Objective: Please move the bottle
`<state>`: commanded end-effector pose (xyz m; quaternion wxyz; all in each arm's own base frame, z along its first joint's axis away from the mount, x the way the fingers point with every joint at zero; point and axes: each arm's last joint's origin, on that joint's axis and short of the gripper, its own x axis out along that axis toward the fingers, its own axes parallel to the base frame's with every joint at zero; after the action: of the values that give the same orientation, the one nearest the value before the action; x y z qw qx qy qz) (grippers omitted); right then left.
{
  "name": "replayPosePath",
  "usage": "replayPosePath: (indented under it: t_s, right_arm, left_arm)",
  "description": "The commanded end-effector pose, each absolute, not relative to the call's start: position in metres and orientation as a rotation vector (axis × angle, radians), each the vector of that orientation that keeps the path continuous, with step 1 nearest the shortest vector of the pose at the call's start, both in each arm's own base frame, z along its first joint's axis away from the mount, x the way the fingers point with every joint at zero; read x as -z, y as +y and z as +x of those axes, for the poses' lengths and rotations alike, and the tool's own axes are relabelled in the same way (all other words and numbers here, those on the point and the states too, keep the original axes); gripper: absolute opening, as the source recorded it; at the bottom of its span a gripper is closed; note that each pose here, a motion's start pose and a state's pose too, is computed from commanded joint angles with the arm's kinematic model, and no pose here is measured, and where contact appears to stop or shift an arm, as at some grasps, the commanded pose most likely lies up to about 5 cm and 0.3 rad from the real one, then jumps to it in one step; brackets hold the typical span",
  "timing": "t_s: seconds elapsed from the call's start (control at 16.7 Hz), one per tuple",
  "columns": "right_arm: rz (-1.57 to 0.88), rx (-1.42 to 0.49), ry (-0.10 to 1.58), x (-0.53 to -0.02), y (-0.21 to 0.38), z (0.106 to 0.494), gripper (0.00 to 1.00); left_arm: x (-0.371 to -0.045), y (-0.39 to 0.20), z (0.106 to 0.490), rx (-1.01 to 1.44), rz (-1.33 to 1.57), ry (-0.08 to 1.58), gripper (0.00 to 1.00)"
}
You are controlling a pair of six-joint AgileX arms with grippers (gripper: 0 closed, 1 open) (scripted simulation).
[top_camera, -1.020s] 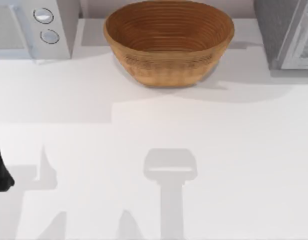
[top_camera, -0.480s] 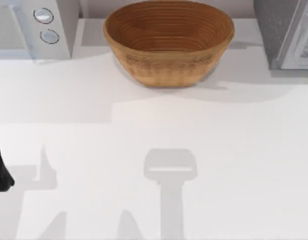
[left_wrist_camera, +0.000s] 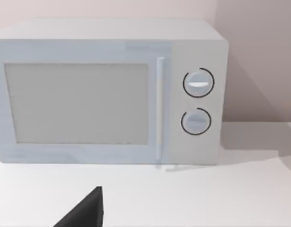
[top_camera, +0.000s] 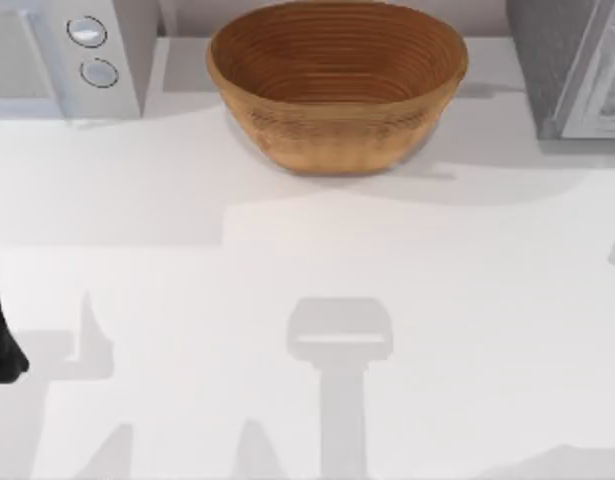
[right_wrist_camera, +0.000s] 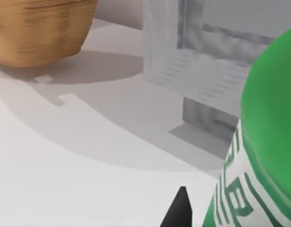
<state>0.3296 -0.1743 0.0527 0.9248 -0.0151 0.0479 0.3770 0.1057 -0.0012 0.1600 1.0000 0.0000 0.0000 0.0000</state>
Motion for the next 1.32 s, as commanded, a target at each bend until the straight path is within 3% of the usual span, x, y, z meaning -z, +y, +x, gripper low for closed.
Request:
replayPosePath:
  t_s: [0.24, 1.02, 1.32]
  right_arm:
    - [-0.031, -0.774, 0.098, -0.0527, -0.1743, 0.3296, 0.0]
    - [-0.031, -0.774, 0.098, -0.0527, -0.1743, 0.3296, 0.98]
    - [-0.031, -0.774, 0.098, -0.0527, -0.1743, 0.3296, 1.0]
  left_arm:
    - [-0.16, -0.0012, 0.1057, 0.0, 0.0, 0.0, 1.0]
    - [-0.16, -0.0012, 0.1057, 0.0, 0.0, 0.0, 1.0]
    - [-0.16, -0.0012, 0.1057, 0.0, 0.0, 0.0, 1.0]
